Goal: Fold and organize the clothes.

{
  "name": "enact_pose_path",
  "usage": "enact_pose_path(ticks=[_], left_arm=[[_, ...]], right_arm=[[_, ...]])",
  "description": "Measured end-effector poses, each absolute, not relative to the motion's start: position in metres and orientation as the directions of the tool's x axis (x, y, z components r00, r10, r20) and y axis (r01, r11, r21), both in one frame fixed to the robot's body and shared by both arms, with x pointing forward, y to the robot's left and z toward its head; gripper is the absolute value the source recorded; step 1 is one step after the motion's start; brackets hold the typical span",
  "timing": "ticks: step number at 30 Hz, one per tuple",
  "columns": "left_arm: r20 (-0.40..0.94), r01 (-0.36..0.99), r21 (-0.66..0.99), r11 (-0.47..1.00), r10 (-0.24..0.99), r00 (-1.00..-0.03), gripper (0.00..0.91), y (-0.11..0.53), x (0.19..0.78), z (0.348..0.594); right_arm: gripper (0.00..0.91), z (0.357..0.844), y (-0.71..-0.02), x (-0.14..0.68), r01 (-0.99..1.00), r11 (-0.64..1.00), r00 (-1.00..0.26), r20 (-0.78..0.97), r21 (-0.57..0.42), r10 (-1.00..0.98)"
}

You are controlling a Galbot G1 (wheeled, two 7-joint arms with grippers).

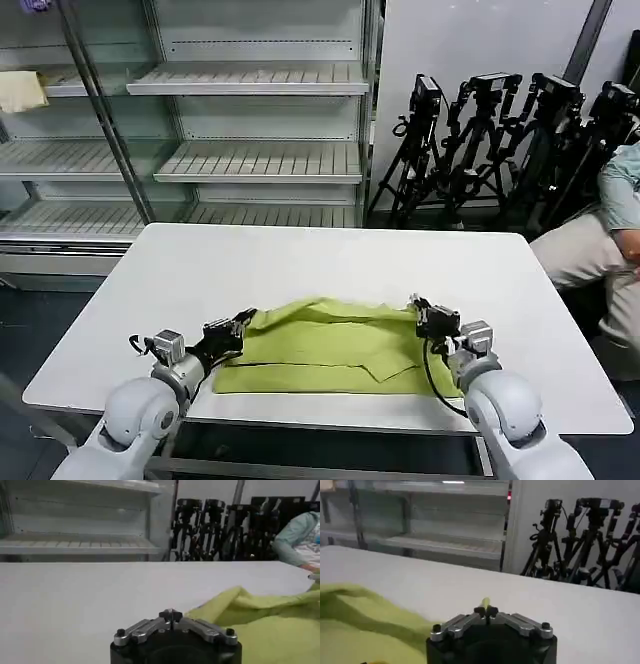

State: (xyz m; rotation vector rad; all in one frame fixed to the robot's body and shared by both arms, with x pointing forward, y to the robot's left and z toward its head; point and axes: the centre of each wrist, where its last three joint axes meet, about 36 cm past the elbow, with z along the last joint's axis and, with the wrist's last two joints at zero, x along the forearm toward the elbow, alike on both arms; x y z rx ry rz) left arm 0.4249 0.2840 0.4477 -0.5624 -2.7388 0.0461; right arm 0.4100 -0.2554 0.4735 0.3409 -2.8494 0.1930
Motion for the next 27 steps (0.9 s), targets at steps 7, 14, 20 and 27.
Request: enact_pose_path(ticks=[7, 14, 20, 27], left_arm=[[0.329, 0.372, -0.086, 0.924, 0.379, -0.865, 0.010, 0.291, 0.420, 0.449], [0.340, 0.381, -0.090, 0.920, 0.388, -0.857, 0.010, 0.288, 0.410, 0.449], [0.354, 0.372, -0.080, 0.925, 0.376, -0.856, 0.907, 0.291, 0.405, 0.446], [0.356, 0.350, -0.066, 0.935, 0.350, -0.867, 0.907, 0.297, 0.399, 0.447]], right_arm=[[0.000, 0.476, -0.255, 0.394, -0.249, 0.962, -0.940, 0.266, -0.112, -0.212], [0.000, 0.476, -0.257, 0.383, -0.248, 0.961, -0.940, 0.270, -0.120, -0.209], [0.907, 0.470, -0.258, 0.375, -0.260, 0.956, -0.933, 0.290, -0.133, -0.213], [0.907, 0.469, -0.264, 0.367, -0.262, 0.953, -0.934, 0.288, -0.150, -0.211]])
